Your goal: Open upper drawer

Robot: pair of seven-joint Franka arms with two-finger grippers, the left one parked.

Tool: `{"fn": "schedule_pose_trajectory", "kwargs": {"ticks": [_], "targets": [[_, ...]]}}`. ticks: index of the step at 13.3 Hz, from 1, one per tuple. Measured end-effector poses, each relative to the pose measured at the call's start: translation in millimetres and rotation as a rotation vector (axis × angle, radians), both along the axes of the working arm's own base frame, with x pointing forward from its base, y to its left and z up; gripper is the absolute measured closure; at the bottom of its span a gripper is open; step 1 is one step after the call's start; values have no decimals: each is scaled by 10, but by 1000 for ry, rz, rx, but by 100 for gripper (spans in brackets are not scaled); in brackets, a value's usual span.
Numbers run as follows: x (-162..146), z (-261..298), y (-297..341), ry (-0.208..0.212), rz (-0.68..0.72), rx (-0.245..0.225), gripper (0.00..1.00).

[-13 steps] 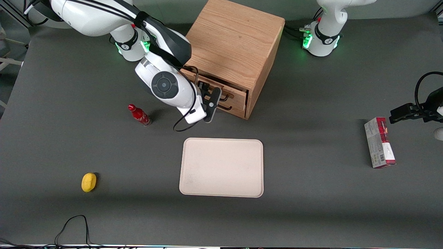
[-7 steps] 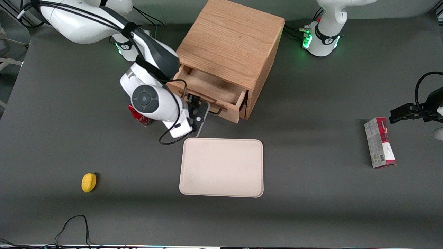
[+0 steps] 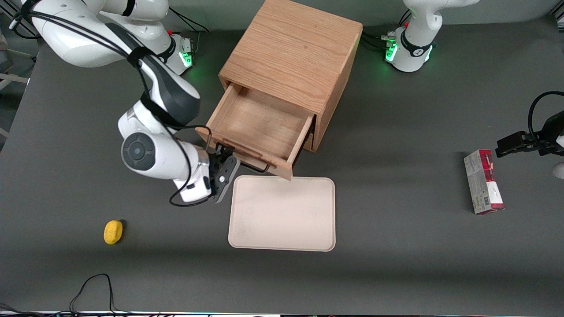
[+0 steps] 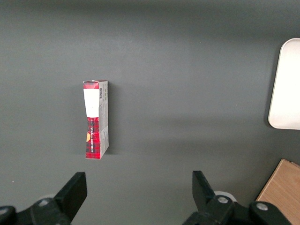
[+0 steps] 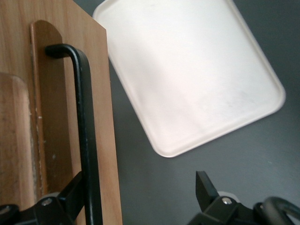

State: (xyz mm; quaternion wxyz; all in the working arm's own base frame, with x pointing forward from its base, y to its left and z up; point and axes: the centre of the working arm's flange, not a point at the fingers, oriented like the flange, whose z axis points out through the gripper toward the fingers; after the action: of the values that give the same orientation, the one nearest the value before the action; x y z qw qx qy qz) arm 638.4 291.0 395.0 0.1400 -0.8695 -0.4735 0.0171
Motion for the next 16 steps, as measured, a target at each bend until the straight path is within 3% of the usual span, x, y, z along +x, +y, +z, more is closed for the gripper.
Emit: {"fn": "schedule_pose_trajectory", "kwargs": {"ticks": [4, 8, 11, 13, 14, 16], "targets": [[144, 68, -125, -18, -26, 8, 0], [250, 169, -233, -67, -31, -24, 0], [449, 493, -459, -199, -33, -115, 0], [420, 886, -537, -236, -46, -139, 0], [369, 1093, -590, -236, -70, -133, 0], [251, 1437, -894, -162, -201, -96, 0]]}}
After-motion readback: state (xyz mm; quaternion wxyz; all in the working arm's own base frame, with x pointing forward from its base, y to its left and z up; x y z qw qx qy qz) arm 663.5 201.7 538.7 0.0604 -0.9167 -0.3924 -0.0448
